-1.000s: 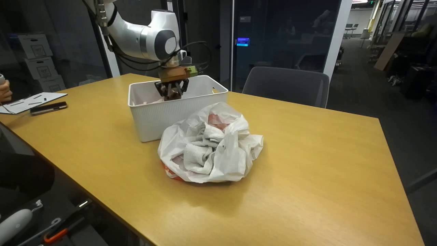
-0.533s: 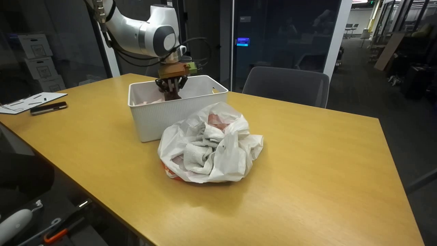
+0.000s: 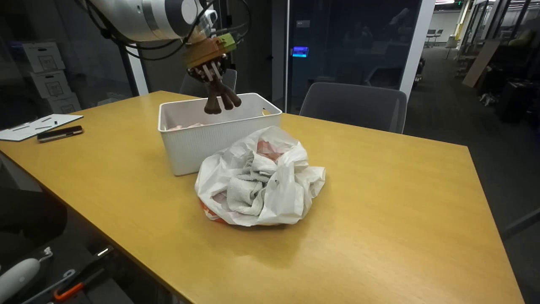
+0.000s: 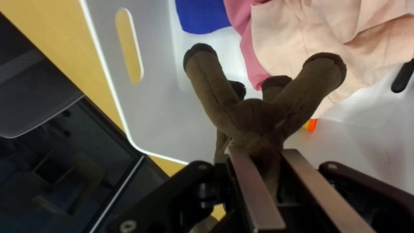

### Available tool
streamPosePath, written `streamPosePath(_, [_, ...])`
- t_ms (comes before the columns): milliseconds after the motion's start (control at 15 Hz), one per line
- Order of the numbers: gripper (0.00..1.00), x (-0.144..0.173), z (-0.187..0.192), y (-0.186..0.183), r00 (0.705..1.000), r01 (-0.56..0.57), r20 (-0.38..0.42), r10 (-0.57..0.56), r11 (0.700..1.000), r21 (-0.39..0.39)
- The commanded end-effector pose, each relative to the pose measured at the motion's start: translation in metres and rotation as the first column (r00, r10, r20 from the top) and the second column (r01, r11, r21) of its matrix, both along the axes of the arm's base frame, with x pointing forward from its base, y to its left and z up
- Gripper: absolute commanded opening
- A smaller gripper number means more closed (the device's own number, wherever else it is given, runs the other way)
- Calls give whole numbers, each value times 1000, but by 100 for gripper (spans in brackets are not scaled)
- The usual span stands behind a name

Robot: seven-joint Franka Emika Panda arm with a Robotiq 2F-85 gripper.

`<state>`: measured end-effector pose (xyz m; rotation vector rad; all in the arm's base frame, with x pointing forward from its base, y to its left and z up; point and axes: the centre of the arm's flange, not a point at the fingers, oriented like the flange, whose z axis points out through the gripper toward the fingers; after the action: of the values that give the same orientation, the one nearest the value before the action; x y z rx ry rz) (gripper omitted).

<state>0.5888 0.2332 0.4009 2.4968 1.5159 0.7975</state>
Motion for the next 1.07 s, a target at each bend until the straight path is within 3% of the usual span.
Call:
streamPosePath(0, [17,-80,35,-29,985,108,146,-95,991,-82])
streamPosePath(267, [18,-136,58,-71,937,270,258,-237,958,-100])
streamPosePath(533, [17,-178,59,-112,867,443,309,-392,889,-115])
streamPosePath(733, [17,-188,31,-139,849,518,205,-487,844,-142])
streamPosePath(1000, [17,-181,-16,-176,841,539,27,-541,831,-138])
